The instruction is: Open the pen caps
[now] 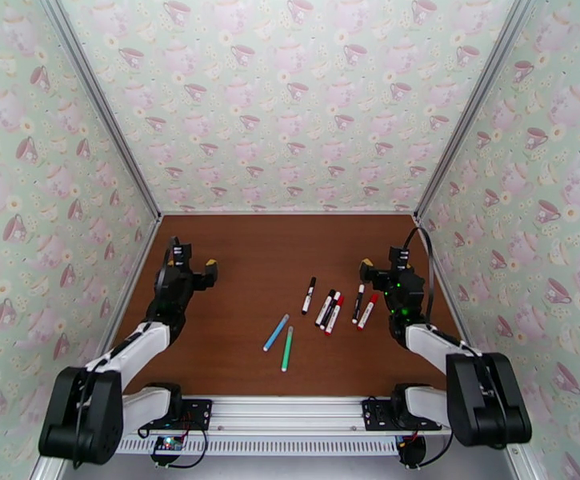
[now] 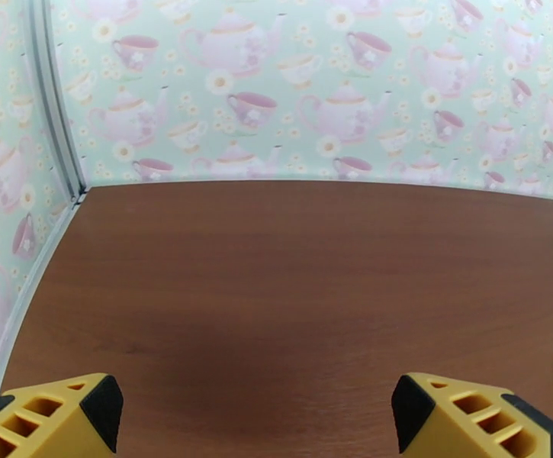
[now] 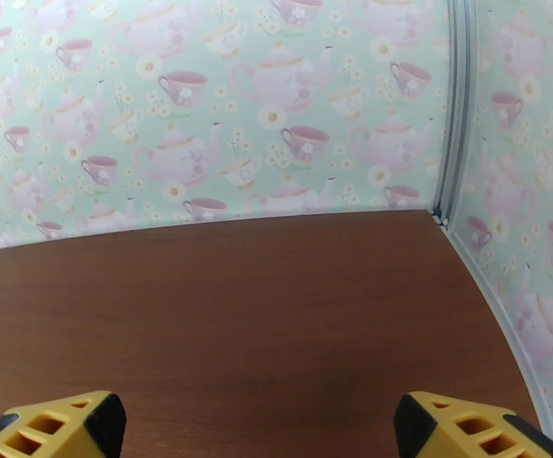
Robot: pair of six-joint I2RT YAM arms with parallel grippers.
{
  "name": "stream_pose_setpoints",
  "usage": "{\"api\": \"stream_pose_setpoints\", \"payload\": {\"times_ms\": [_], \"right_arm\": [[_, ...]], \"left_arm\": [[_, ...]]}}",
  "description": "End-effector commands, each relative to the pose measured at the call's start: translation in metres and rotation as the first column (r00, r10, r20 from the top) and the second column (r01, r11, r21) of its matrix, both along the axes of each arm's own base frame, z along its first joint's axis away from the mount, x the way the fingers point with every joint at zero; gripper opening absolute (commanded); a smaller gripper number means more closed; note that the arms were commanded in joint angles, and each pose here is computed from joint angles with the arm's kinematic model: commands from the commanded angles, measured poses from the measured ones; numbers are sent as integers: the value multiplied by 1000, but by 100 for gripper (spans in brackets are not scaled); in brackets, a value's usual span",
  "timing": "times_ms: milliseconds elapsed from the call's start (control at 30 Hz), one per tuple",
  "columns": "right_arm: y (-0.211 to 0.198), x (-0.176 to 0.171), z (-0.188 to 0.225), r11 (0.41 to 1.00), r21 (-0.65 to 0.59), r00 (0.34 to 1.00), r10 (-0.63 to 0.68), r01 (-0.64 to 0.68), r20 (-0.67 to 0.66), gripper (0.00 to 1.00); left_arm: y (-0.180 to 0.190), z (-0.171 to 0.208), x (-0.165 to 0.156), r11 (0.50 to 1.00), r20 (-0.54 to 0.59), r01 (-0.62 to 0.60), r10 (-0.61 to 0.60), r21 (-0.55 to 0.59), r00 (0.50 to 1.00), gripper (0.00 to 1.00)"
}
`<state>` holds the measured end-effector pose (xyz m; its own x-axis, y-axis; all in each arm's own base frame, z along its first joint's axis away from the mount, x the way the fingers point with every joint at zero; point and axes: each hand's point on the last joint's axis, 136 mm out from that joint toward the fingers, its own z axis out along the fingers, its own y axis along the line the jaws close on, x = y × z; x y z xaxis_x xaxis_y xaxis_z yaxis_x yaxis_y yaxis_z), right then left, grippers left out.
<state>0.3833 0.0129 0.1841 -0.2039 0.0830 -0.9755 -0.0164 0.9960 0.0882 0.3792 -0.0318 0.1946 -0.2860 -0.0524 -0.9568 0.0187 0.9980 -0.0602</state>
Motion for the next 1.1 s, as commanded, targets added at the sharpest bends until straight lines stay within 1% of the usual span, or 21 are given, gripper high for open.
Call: {"api": "stream_pose_setpoints", "payload": {"times_ms": [0, 67, 167, 267, 300, 367, 400, 467, 533, 600, 700, 800, 867, 933, 1000, 1067], "right_arm": [[13, -8, 15, 992, 118, 996, 49, -40, -79, 100], [15, -14, 23, 984, 174, 993, 51, -32, -108, 100], [16, -21, 36, 978, 209, 989, 51, -22, -137, 100], [10, -27, 48, 970, 243, 988, 11, 27, -156, 100], [7, -29, 49, 968, 245, 984, -9, 53, -178, 100], [-10, -34, 44, 947, 260, 960, -121, 188, -252, 100], [-14, -35, 42, 940, 262, 953, -147, 218, -265, 100], [-7, -37, 41, 942, 280, 955, -105, 185, -279, 100], [9, -40, 35, 937, 327, 952, -14, 119, -306, 100], [18, -43, 27, 927, 363, 946, 32, 94, -324, 100], [33, -49, 16, 915, 402, 930, 119, 33, -347, 100], [40, -55, 4, 907, 421, 908, 160, 19, -387, 99], [49, -59, -2, 902, 431, 890, 206, -12, -407, 99], [58, -63, -7, 901, 432, 873, 238, -34, -426, 99], [70, -68, -11, 897, 436, 854, 279, -69, -439, 99], [89, -74, -11, 873, 471, 827, 357, -130, -434, 99]], "left_arm": [[-10, -7, -16, 996, -158, -28, 14, -90, 987, 100], [-25, -5, -21, 989, -200, 1, -30, -145, 979, 100], [-55, -4, -30, 972, -246, 69, -126, -227, 961, 100], [-88, -4, -38, 954, -277, 135, -210, -267, 938, 100], [-99, -4, -41, 950, -288, 152, -232, -274, 929, 100], [-120, -6, -46, 938, -307, 186, -277, -294, 911, 100], [-131, -7, -49, 929, -321, 203, -303, -310, 897, 100], [-148, -13, -53, 916, -358, 223, -342, -334, 869, 100], [-167, -20, -57, 902, -392, 239, -378, -360, 839, 100], [-182, -28, -61, 900, -429, 251, -396, -355, 812, 100], [-203, -43, -69, 902, -507, 291, -422, -320, 751, 98], [-213, -63, -80, 909, -596, 314, -417, -274, 686, 94], [-220, -66, -83, 904, -625, 339, -427, -262, 653, 91], [-222, -77, -91, 902, -666, 353, -425, -250, 613, 89], [-223, -87, -100, 898, -701, 368, -425, -243, 573, 84], [-224, -95, -109, 893, -730, 384, -423, -235, 536, 79]]}}
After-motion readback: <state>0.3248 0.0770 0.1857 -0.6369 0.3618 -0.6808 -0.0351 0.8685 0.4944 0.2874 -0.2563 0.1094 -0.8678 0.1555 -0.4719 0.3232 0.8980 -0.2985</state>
